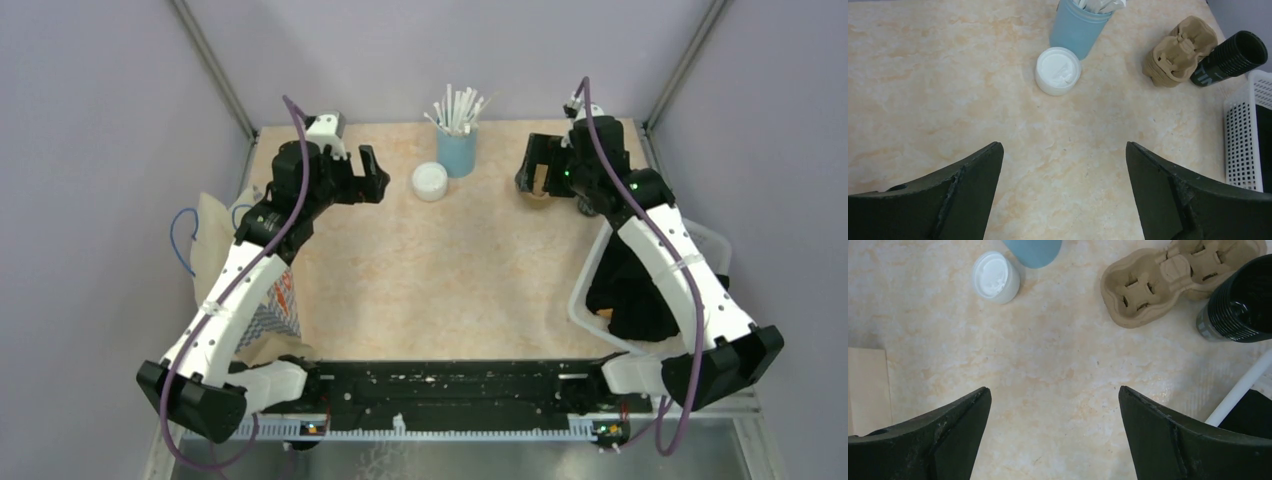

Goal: Pack the takeout coffee

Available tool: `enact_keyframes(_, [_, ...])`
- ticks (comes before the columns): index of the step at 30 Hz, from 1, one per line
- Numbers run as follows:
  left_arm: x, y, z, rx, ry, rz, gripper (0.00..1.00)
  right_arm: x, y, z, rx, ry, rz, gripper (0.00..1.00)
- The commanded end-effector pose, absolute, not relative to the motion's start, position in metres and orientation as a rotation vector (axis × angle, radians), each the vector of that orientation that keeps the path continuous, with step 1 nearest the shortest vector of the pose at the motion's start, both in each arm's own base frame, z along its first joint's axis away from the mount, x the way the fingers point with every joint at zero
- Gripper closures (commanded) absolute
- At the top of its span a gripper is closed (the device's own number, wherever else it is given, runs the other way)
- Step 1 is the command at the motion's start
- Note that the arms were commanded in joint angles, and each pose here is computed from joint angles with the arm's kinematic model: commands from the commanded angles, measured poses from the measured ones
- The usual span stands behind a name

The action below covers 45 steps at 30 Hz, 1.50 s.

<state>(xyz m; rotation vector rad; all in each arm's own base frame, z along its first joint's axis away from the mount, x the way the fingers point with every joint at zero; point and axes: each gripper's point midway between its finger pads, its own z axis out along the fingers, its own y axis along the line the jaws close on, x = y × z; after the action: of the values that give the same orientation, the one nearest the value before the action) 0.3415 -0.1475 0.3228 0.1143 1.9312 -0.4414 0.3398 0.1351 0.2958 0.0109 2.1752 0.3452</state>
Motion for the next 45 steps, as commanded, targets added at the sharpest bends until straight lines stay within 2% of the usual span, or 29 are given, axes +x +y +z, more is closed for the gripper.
enact_keyframes(1, [0.342,-0.162,0.344,0.148,1.874,-0.524,0.02,0.349,0.126,0.308,0.068,2.143,0.299,0.01])
enact_keyframes(15, [0.335,-0.158,0.349,0.242,1.880,-0.476,0.02,0.381,0.111,0.294,0.134,2.160,0.225,0.02])
enact_keyframes(19, [0.331,-0.161,0.348,0.266,1.876,-0.481,0.02,0.402,0.071,0.277,0.268,2.207,0.208,0.11])
enact_keyframes(24, [0.327,-0.173,0.342,0.317,1.888,-0.483,0.01,0.423,0.025,0.274,0.368,2.199,0.073,0.14])
enact_keyframes(28, [0.328,-0.178,0.341,0.349,1.888,-0.466,0.02,0.442,-0.004,0.264,0.417,2.212,0.036,0.23])
enact_keyframes(32, [0.331,-0.178,0.338,0.372,1.890,-0.424,0.02,0.459,-0.014,0.249,0.397,2.250,0.005,0.34])
enact_keyframes(37, [0.335,-0.176,0.332,0.387,1.899,-0.389,0.02,0.476,-0.028,0.231,0.395,2.299,0.017,0.42])
enact_keyframes(45, [0.338,-0.177,0.321,0.400,1.920,-0.375,0.02,0.496,-0.021,0.205,0.382,2.365,0.183,0.49])
